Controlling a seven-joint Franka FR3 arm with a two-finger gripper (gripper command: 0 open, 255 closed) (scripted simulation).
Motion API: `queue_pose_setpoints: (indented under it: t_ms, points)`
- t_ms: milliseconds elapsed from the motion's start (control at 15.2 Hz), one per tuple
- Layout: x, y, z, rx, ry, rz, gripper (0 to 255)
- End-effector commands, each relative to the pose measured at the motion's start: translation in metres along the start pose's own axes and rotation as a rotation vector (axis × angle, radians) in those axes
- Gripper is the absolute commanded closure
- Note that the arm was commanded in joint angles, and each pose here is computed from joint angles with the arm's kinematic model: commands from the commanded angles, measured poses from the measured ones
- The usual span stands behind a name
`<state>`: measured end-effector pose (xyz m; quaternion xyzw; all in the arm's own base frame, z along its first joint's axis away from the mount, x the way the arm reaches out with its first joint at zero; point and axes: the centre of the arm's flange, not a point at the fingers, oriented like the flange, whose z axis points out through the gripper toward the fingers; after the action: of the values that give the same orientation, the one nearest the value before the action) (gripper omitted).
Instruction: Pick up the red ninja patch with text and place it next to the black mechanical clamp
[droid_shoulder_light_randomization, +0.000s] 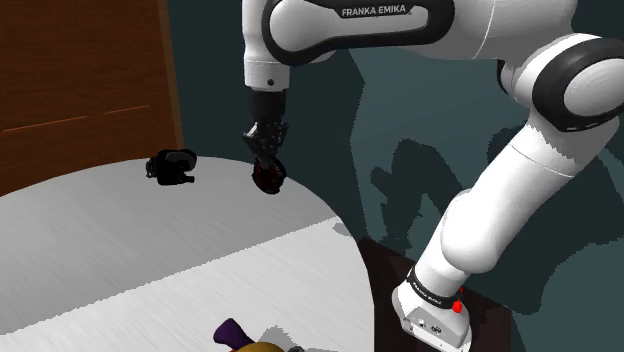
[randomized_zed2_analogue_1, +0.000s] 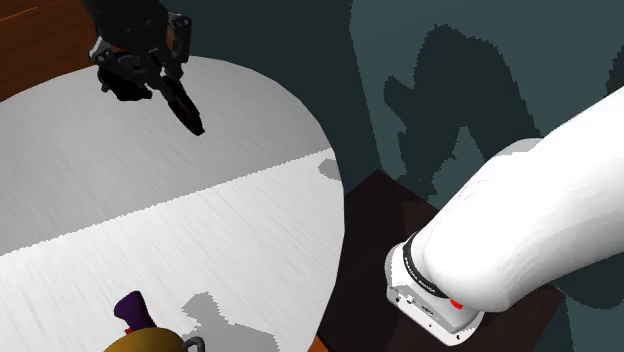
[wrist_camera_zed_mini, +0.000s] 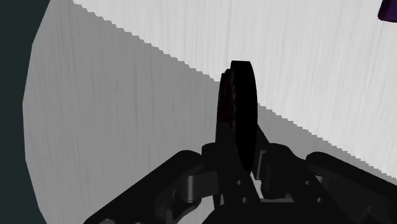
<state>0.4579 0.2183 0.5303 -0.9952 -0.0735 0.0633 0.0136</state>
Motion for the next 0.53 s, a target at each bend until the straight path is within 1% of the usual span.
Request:
queue_pose_setpoints:
  t_ms: [0,462]
  points:
    - [0.027,0.001,-0.004,0.0,0.001,0.0,255]
    - [0.118,0.007,-0.016,0.0,0.001,0.0,255]
